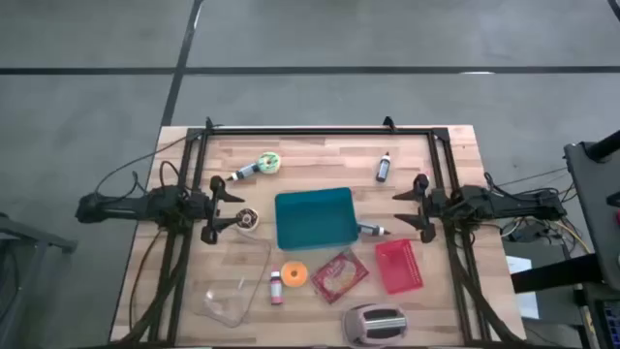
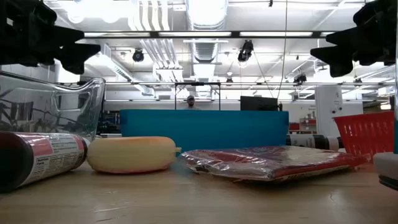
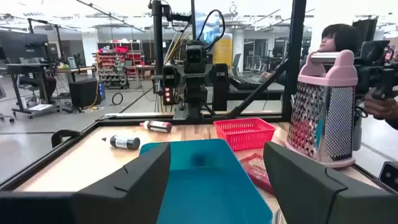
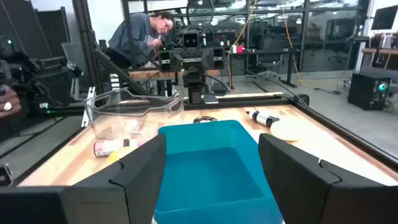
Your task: Pick & Place Food Item
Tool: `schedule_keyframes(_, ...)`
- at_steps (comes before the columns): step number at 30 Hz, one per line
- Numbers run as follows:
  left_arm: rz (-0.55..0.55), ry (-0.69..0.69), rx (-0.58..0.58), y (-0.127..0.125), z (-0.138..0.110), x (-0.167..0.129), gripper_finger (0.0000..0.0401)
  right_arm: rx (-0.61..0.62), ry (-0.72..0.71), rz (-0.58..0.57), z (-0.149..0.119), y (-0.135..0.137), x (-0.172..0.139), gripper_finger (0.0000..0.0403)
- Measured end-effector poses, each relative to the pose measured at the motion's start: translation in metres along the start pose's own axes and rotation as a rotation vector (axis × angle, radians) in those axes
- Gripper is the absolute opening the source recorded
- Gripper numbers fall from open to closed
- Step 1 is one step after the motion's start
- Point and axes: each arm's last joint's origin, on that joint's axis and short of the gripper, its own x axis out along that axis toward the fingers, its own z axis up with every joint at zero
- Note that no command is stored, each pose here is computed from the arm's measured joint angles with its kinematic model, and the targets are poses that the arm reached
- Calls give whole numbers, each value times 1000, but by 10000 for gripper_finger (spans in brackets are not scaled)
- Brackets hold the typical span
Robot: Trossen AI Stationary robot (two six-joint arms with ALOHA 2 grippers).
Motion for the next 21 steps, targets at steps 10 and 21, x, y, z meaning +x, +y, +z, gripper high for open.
schedule_keyframes(10, -4, -44, -2, 0, 4, 0, 261, 18, 9, 3, -1, 0, 0, 242)
schedule_keyframes(21, -6, -42, -2, 0, 4, 0, 261, 8, 41, -1, -4, 0, 0, 239)
